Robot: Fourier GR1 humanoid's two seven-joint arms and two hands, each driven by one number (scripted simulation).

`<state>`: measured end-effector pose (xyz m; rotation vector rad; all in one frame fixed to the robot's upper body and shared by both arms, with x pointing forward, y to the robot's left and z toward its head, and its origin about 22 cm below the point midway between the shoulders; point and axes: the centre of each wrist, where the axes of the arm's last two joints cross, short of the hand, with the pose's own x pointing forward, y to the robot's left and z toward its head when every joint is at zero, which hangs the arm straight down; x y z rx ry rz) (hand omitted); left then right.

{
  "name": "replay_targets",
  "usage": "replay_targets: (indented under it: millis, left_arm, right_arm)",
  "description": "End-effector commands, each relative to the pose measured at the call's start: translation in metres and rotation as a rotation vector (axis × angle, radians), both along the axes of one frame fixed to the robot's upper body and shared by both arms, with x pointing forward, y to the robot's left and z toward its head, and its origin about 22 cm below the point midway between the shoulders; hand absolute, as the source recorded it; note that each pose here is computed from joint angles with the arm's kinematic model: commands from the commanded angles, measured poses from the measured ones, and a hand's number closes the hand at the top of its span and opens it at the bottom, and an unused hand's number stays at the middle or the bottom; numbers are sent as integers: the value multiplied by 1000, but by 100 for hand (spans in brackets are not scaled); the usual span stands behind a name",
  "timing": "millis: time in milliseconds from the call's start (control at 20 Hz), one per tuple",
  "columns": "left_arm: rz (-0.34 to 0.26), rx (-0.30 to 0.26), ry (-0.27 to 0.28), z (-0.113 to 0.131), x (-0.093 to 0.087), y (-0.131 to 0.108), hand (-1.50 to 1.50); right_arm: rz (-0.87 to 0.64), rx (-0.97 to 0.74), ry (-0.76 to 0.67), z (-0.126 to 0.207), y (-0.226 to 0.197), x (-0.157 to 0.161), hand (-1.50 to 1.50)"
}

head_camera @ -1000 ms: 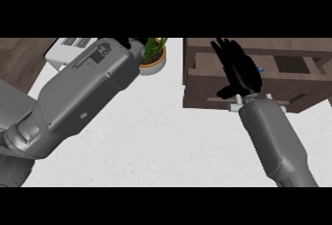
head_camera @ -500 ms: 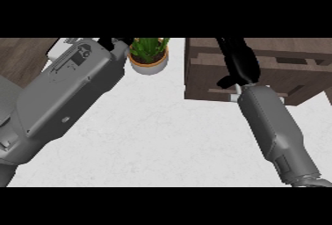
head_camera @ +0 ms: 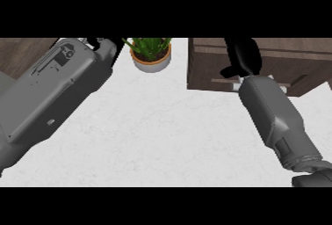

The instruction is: Pick up the can, place it into the drawer and close the drawer

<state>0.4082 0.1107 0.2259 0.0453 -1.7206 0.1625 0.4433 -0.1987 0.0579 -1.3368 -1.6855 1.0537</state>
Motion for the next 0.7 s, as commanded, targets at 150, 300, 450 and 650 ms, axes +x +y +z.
replay_targets:
  millis: [150,300,450,650]
  left_arm:
    - [-22,4,-2,2,-11,3,-150]
    - [22,-6,-6,-6,-9,22,-150]
    - [-23,4,-17,4,-13,9,-150]
    - [-22,7,-3,6,-17,6,-150]
  right_arm:
    - [-54,10,-39,24,-2,14,-150]
    - [-63,10,-60,39,-1,20,-150]
    - [-78,-4,-66,60,-13,26,-150]
    - [-75,8,-42,73,-16,30,-150]
